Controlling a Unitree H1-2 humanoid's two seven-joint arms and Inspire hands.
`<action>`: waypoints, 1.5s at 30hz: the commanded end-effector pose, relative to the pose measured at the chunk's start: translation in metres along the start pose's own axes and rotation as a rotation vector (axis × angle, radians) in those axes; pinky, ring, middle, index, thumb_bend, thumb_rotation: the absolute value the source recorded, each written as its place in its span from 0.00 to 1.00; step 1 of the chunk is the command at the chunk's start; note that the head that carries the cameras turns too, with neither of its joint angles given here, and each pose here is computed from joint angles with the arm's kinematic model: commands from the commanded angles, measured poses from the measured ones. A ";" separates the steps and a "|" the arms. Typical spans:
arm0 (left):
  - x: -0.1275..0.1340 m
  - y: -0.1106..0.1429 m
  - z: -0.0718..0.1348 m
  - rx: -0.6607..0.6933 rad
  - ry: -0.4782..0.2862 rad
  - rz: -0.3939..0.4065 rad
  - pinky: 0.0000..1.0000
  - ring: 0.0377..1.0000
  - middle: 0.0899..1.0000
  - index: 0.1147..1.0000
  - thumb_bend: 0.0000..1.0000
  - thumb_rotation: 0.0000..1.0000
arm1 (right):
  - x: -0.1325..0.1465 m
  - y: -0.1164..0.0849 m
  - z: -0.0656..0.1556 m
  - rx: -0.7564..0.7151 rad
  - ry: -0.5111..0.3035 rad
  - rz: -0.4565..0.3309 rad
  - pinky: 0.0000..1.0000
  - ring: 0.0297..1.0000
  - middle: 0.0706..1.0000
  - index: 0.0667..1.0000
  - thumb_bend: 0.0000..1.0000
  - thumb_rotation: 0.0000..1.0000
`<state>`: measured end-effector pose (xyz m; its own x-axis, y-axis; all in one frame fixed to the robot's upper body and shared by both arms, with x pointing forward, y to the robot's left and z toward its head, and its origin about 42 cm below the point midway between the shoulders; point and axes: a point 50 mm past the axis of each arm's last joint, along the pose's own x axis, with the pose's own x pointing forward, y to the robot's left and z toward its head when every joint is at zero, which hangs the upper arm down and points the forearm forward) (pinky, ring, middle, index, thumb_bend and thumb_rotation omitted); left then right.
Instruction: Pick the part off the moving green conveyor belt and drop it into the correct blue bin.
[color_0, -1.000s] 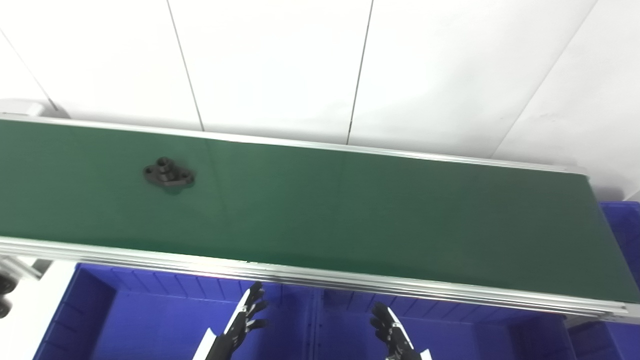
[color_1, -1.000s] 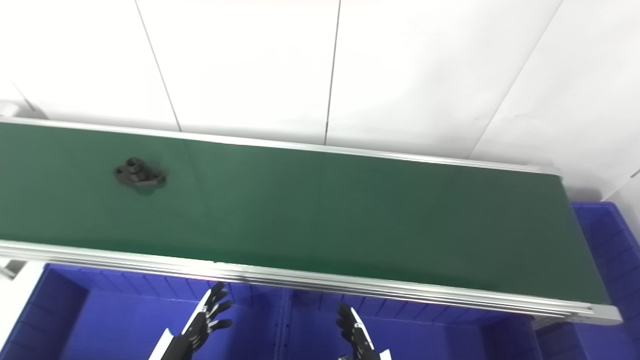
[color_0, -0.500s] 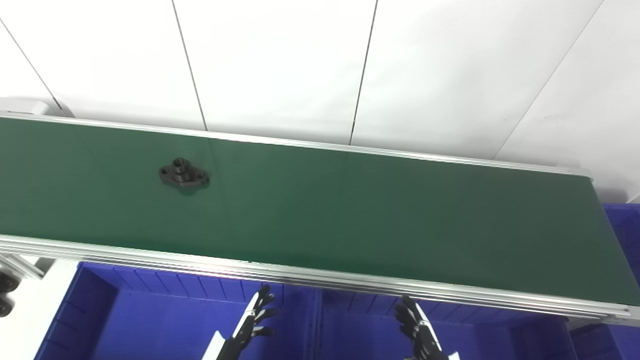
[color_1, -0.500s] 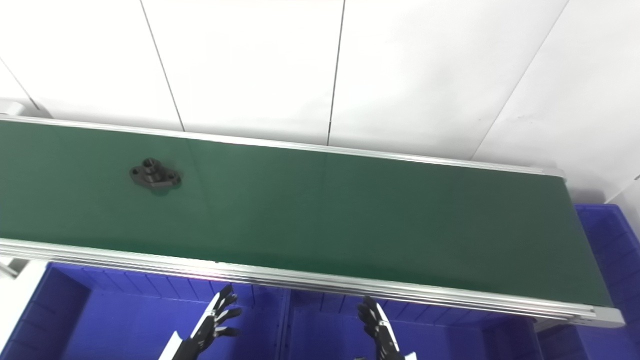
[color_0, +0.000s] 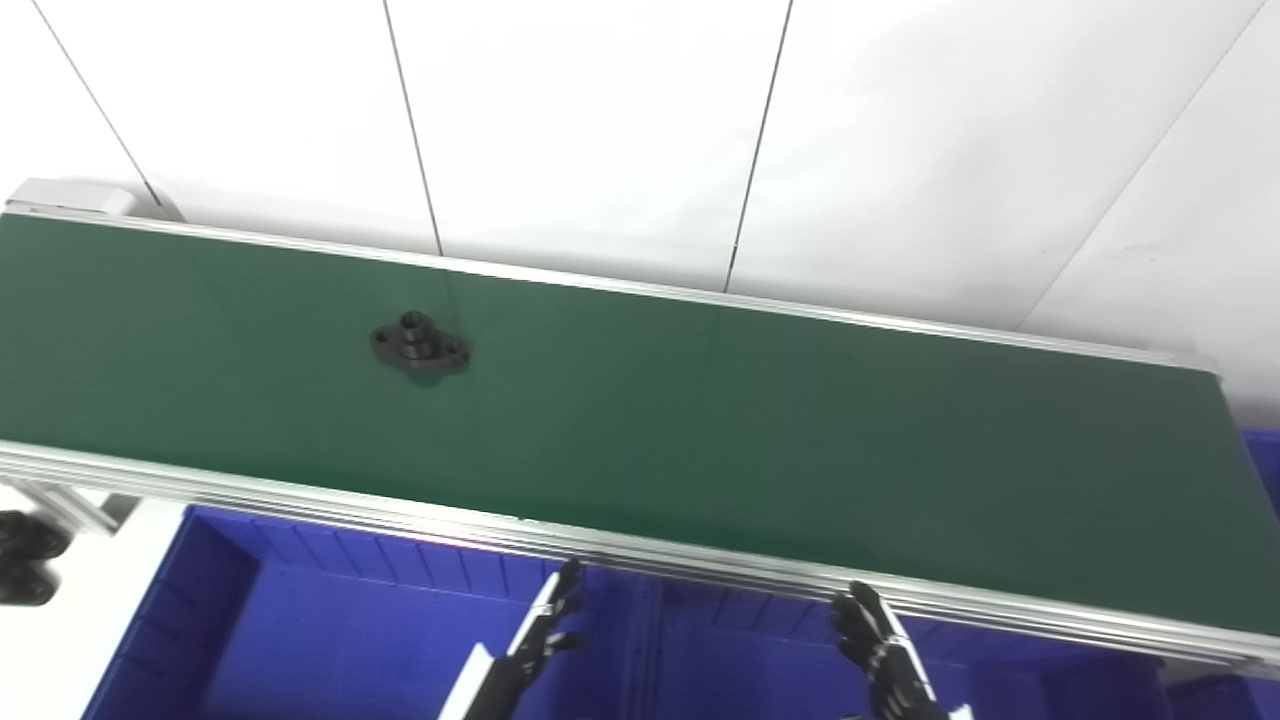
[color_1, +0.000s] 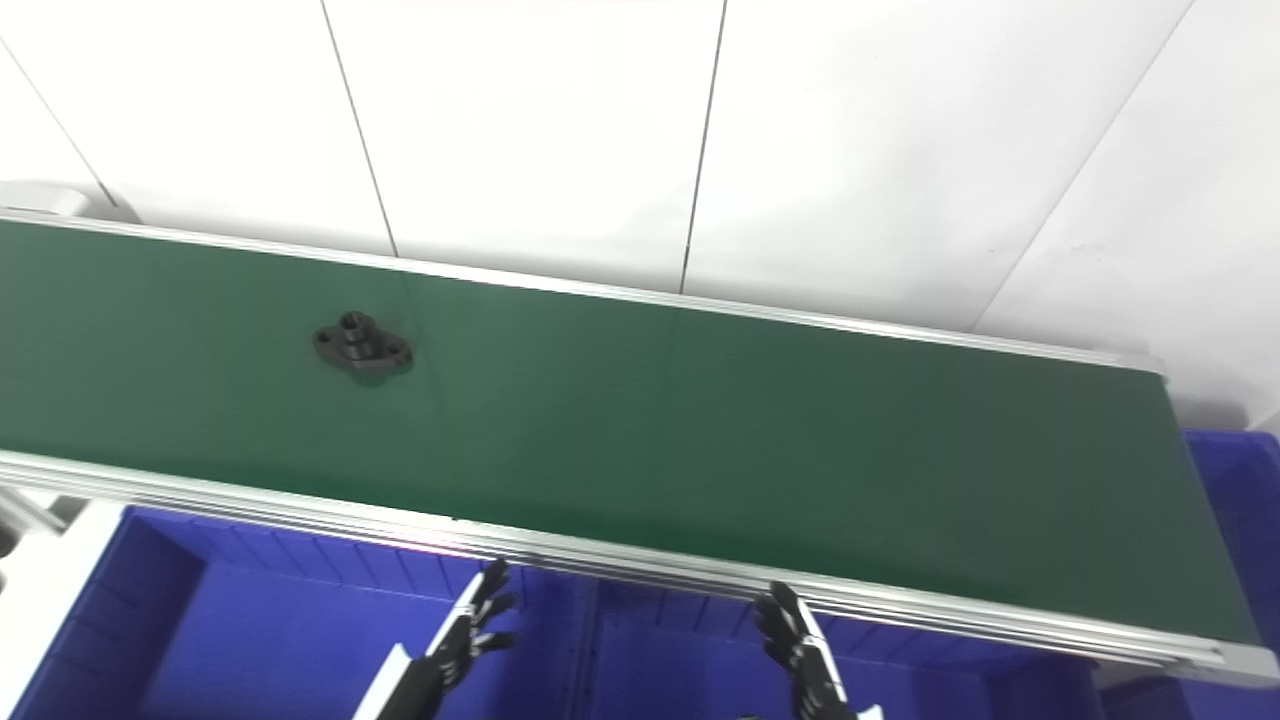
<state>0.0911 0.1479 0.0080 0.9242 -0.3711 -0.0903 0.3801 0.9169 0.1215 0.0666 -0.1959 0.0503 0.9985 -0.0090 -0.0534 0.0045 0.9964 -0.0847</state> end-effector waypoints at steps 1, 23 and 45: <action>0.004 0.002 0.007 -0.021 -0.043 -0.004 0.85 0.97 1.00 1.00 0.81 0.82 | 0.002 0.000 0.006 0.023 -0.059 -0.015 0.85 0.86 0.86 0.91 0.70 0.77; -0.001 0.009 0.004 0.014 -0.030 -0.035 0.85 0.96 1.00 1.00 0.83 0.86 | 0.042 0.013 0.057 -0.049 -0.247 -0.048 0.71 0.77 0.80 0.86 0.81 0.85; -0.002 0.026 0.004 0.011 -0.030 -0.075 0.83 0.95 1.00 1.00 0.83 0.81 | 0.215 0.059 0.158 -0.667 -0.398 0.054 0.63 0.76 0.82 0.88 0.91 0.63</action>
<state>0.0959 0.1697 0.0063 0.8925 -0.4353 -0.1179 0.4482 0.8851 0.1252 0.2795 -0.1349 0.1767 0.9510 0.1935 0.2413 0.0174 0.7454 -0.6664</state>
